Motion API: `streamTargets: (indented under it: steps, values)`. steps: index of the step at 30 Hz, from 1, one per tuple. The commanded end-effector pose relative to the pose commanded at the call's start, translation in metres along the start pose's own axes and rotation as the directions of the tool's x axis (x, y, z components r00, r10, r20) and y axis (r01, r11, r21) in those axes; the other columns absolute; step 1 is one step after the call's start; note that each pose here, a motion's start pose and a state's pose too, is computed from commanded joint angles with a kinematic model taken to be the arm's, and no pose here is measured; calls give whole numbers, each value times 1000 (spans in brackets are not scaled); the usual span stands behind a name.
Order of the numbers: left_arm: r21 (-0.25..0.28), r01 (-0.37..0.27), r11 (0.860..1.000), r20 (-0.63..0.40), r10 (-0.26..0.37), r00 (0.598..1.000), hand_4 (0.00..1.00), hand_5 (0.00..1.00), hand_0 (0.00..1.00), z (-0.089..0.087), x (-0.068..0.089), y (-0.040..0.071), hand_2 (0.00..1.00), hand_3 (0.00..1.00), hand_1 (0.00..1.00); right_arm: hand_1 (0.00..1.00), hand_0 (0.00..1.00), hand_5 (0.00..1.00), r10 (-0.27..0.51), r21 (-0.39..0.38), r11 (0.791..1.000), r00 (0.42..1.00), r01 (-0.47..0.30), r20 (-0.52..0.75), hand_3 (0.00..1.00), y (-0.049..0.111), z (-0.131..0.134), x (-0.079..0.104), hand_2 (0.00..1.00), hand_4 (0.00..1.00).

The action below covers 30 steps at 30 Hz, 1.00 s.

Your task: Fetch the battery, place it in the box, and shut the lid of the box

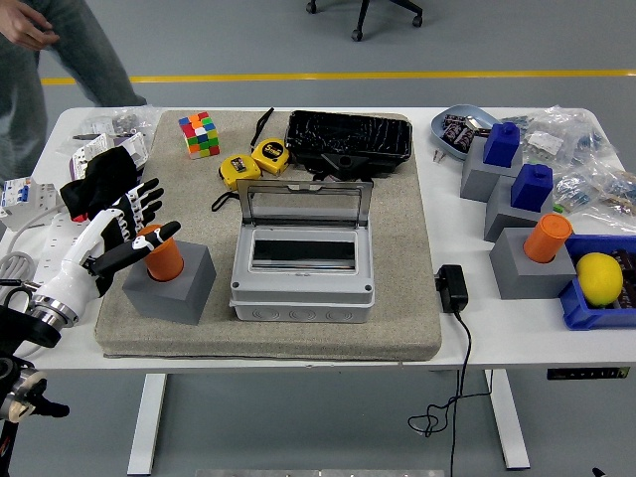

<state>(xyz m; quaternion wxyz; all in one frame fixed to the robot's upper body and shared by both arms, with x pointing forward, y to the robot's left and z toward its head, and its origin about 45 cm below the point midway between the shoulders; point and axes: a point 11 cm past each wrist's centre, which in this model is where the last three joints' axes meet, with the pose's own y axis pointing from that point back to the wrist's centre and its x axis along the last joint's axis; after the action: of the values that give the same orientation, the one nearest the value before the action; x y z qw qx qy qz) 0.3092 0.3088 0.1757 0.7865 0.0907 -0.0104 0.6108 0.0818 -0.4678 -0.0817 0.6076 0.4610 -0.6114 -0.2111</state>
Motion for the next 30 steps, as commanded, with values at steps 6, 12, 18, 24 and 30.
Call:
streamTargets:
  steps: [6,12,18,24,30]
  values:
    - [-5,9,1000,1,-9,1000,998,116,998,1,-6,-1,998,951,998,794,814,998,2,-1,1000,1000,-2,2,769,0,1,2,763,998]
    - [-5,10,1000,-3,-10,1000,998,95,985,-1,-10,-1,944,863,991,793,815,998,2,-5,1000,1000,-2,2,767,0,3,1,763,998]
    - [-9,-11,1000,5,11,1000,998,54,960,-1,-10,-3,909,829,966,793,816,998,4,0,1000,1000,-4,5,766,0,1,3,761,998]
    - [-1,-37,999,10,37,999,998,28,945,-7,-10,-4,871,778,950,791,819,998,10,-1,1000,1000,-10,9,767,-1,1,5,762,998]
    - [1,-63,998,5,63,998,998,36,938,-9,-5,-2,861,759,958,793,819,998,12,2,1000,1000,-12,12,767,-1,0,4,763,998]
